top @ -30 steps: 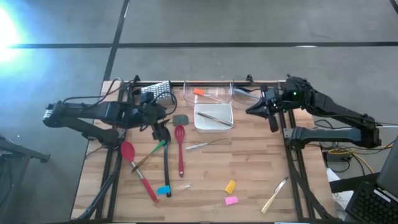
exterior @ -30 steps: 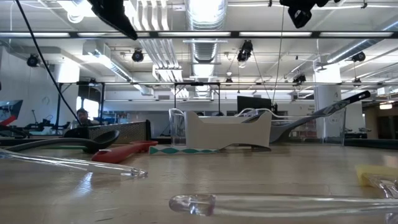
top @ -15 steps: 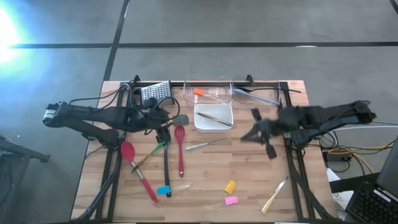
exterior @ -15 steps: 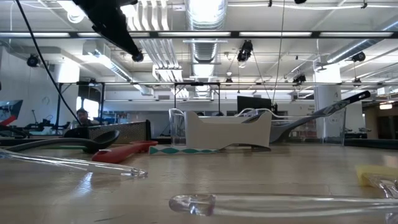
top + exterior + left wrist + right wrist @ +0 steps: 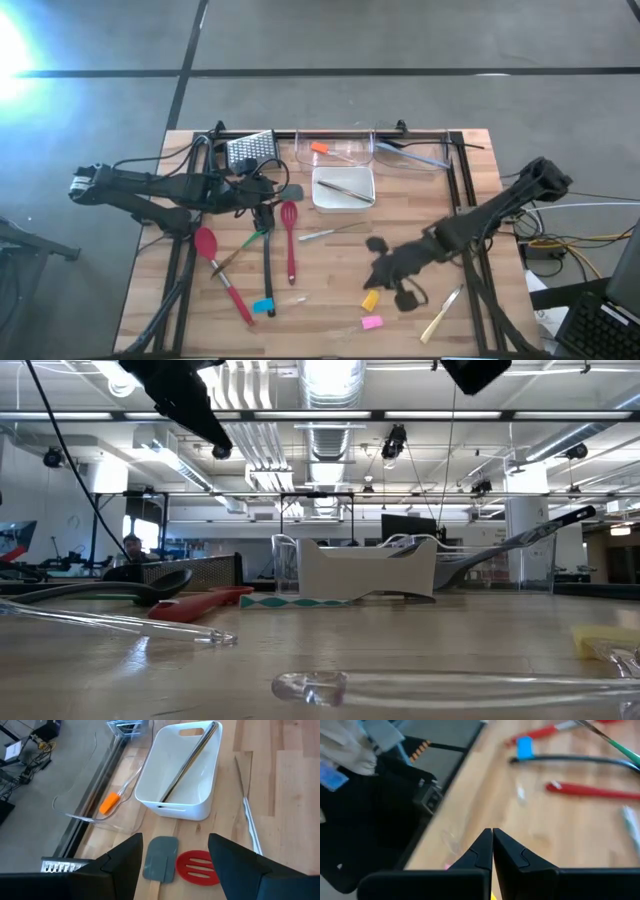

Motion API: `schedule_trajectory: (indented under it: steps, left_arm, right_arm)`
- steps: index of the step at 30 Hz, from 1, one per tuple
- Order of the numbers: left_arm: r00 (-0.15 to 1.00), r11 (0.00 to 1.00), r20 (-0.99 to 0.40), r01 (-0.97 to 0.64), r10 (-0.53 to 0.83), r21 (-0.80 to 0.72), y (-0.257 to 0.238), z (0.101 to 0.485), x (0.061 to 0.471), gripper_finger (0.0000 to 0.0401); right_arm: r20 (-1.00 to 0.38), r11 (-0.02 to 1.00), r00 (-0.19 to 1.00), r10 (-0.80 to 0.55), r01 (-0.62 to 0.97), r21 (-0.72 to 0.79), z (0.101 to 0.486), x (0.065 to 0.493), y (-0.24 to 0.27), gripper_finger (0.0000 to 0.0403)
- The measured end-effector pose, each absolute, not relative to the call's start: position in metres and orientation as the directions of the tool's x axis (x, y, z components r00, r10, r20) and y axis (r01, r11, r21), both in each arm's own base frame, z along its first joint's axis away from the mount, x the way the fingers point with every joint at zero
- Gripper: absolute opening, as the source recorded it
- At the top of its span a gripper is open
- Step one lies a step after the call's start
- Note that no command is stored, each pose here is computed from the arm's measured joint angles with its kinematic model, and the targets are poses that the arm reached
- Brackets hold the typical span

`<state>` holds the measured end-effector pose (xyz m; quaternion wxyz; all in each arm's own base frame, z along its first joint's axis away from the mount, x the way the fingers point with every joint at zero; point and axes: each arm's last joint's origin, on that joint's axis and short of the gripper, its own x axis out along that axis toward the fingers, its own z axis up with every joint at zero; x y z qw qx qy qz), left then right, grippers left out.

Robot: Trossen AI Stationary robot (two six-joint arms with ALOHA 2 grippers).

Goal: Pick & Place Kitchen Items
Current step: Put the blue spatula into the left transparent bin

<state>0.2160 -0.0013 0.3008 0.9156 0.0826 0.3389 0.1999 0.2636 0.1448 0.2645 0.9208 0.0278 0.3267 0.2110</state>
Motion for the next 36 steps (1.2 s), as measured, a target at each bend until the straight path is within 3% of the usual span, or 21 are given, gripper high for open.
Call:
schedule_trajectory:
  steps: [3, 9, 15, 18, 22, 27, 36]
  left_arm:
    - [0.693, 0.907, -0.585, -0.313, 0.422, 0.283, -0.001, 0.301, 0.216, 0.0232]
    - [0.693, 0.919, -0.605, -0.325, 0.392, 0.223, -0.002, 0.301, 0.214, 0.0232]
    - [0.686, 0.924, -0.628, -0.348, 0.367, 0.160, -0.006, 0.304, 0.199, 0.0232]
    - [0.717, 0.940, -0.621, -0.325, 0.316, 0.102, -0.011, 0.308, 0.194, 0.0232]
    - [0.748, 0.973, -0.639, -0.233, 0.181, 0.002, -0.026, 0.308, 0.193, 0.0232]
    - [0.750, 0.996, -0.661, -0.074, 0.022, -0.050, -0.066, 0.299, 0.201, 0.0232]
    - [0.757, 0.996, -0.648, 0.069, -0.086, -0.051, -0.154, 0.263, 0.218, 0.0232]
  right_arm:
    - [-0.556, 0.903, 0.722, 0.412, -0.405, 0.143, 0.263, 0.274, 0.165, 0.0008]
    - [-0.563, 0.940, 0.770, 0.302, -0.338, 0.042, 0.255, 0.310, 0.191, 0.0008]
    - [-0.601, 0.944, 0.752, 0.270, -0.329, 0.012, 0.240, 0.359, 0.210, 0.0008]
    - [-0.693, 0.950, 0.687, 0.217, -0.313, -0.013, 0.240, 0.364, 0.211, 0.0008]
    - [-0.774, 0.979, 0.629, 0.065, -0.189, -0.071, 0.253, 0.347, 0.205, 0.0008]
    - [-0.737, 0.988, 0.661, -0.141, 0.049, -0.144, 0.278, 0.305, 0.192, 0.0008]
    - [-0.678, 0.961, 0.702, -0.217, 0.277, -0.019, 0.287, 0.246, 0.156, 0.0008]
